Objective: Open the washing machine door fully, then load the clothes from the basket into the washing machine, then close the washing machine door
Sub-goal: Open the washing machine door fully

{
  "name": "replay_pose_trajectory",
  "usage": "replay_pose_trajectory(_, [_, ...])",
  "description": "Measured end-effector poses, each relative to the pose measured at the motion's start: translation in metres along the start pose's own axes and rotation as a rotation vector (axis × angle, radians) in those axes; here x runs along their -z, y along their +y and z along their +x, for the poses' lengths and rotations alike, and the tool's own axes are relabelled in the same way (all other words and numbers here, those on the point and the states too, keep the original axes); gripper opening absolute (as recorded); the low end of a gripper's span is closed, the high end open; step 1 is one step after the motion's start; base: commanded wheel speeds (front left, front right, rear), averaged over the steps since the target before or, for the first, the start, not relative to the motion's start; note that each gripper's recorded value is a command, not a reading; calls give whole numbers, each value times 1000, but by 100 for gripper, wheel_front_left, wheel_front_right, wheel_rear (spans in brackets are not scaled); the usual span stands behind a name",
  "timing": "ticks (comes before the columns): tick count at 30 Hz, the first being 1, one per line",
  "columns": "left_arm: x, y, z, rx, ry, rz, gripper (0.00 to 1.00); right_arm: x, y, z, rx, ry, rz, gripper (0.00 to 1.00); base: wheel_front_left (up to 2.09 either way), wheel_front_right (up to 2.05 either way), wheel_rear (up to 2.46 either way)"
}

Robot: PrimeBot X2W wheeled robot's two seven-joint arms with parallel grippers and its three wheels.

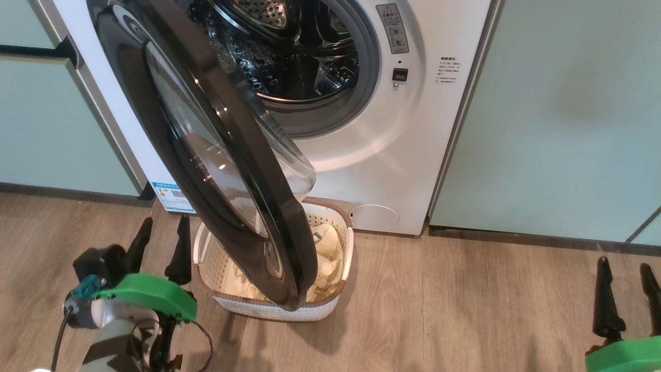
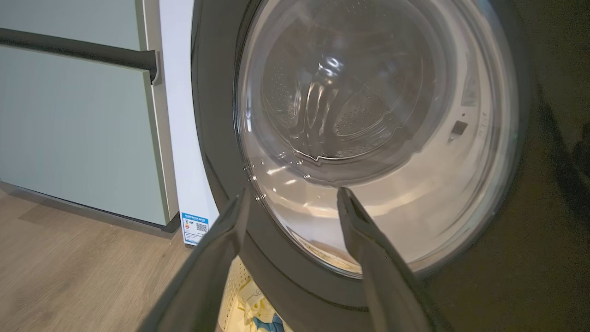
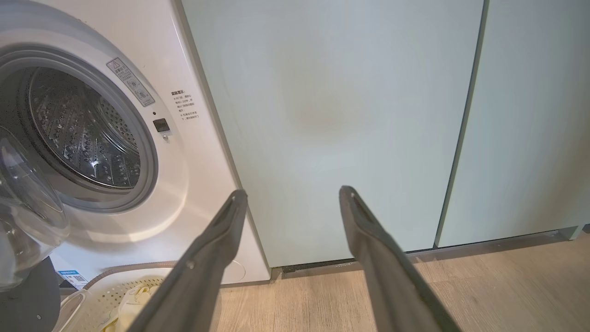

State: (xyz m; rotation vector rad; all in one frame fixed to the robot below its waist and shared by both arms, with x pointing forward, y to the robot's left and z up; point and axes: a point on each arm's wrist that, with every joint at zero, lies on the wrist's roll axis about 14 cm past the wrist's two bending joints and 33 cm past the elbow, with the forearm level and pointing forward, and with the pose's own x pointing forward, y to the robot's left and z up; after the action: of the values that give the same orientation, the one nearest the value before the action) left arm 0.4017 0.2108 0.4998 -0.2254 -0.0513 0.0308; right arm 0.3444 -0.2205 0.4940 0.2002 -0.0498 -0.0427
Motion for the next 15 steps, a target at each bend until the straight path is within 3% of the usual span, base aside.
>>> replay_pose_trajectory(14, [-2,3,-2,-9,-6,0,100,3,4,1,-10,8,0,100,0,0,0])
replay_pose_trajectory(15, [-2,3,-2,-10,-7,-4,59,3,4,1,-10,9,1,100,0,0,0])
